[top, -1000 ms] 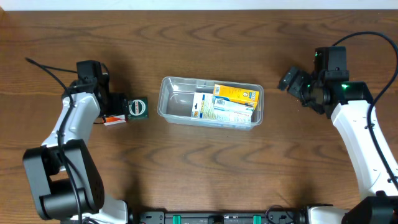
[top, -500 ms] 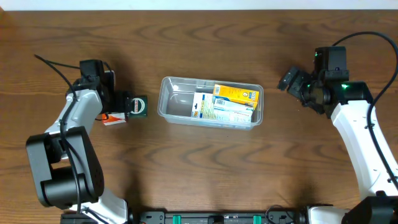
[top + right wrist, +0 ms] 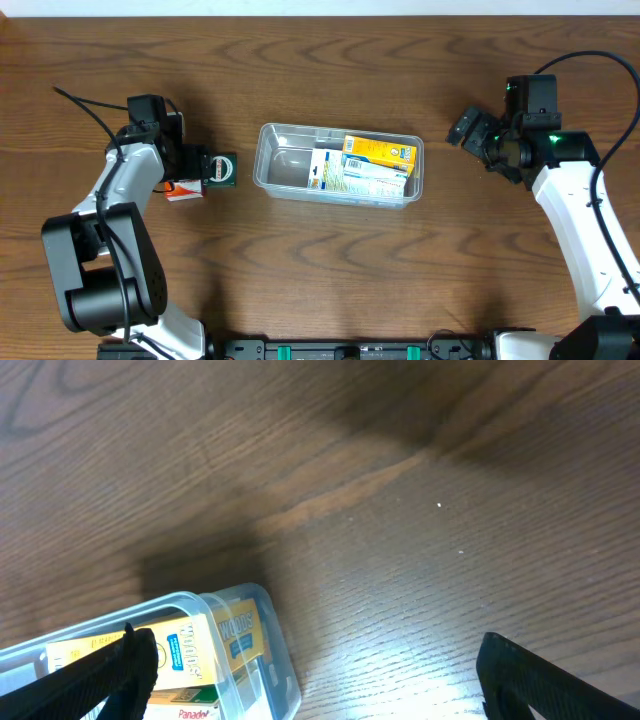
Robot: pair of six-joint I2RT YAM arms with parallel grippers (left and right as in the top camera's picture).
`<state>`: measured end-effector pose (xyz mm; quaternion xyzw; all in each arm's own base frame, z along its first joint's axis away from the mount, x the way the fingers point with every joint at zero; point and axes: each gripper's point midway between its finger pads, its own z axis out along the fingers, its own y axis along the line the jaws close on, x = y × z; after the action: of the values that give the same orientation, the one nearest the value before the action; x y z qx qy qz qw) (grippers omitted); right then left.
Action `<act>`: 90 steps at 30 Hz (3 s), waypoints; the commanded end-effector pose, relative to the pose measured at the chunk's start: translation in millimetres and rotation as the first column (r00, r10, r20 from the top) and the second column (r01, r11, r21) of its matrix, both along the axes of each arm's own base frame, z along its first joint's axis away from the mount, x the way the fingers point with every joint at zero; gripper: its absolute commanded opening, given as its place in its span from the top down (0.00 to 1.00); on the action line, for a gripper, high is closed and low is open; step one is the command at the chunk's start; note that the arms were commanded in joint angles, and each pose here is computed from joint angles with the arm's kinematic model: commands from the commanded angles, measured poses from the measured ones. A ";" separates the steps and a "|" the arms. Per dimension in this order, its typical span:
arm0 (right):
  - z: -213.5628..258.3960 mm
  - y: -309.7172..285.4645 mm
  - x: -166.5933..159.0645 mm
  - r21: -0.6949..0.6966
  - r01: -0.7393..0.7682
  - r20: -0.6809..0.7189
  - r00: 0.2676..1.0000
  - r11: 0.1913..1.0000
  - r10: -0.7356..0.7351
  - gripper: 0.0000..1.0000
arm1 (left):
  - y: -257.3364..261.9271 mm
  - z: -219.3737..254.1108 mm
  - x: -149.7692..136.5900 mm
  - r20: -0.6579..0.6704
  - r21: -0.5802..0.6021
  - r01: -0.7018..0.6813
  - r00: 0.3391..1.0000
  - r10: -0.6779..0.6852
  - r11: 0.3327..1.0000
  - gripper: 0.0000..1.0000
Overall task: Pack container
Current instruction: 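Reach the left gripper to the red-and-white box and grasp it, then carry the red box right and drop it into the container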
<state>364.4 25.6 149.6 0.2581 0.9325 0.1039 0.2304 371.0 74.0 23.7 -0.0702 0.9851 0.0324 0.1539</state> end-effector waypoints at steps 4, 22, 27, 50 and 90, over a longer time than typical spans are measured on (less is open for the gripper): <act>8.5 -1.9 0.7 0.008 0.017 0.023 1.000 1.000 -0.017 0.01 | 8.9 14.8 0.2 0.028 0.032 -0.021 0.999 0.020 0.999 0.03; 8.5 -1.8 0.6 0.008 0.017 0.022 1.000 1.000 -0.017 0.01 | 11.9 -8.5 -14.7 -0.075 0.041 0.013 0.997 -0.010 0.999 0.03; 8.5 -1.9 0.6 0.008 0.017 0.022 1.000 1.000 -0.017 0.01 | 11.7 -16.2 -15.9 -0.093 0.037 0.015 0.996 -0.011 0.999 0.03; 8.5 -1.8 0.6 0.008 0.017 0.022 1.000 1.000 -0.017 0.01 | 9.4 1.9 -16.3 -0.061 0.032 0.015 0.998 -0.013 0.999 0.38; 8.5 -1.8 0.6 0.008 0.017 0.022 1.000 1.000 -0.017 0.01 | -205.9 106.9 -6.0 0.292 -0.151 0.351 0.909 -0.297 0.924 0.39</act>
<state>364.4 25.5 149.7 0.2582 0.9324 0.1038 0.2307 360.0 -130.4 146.5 0.0974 0.9446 -0.1016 0.2966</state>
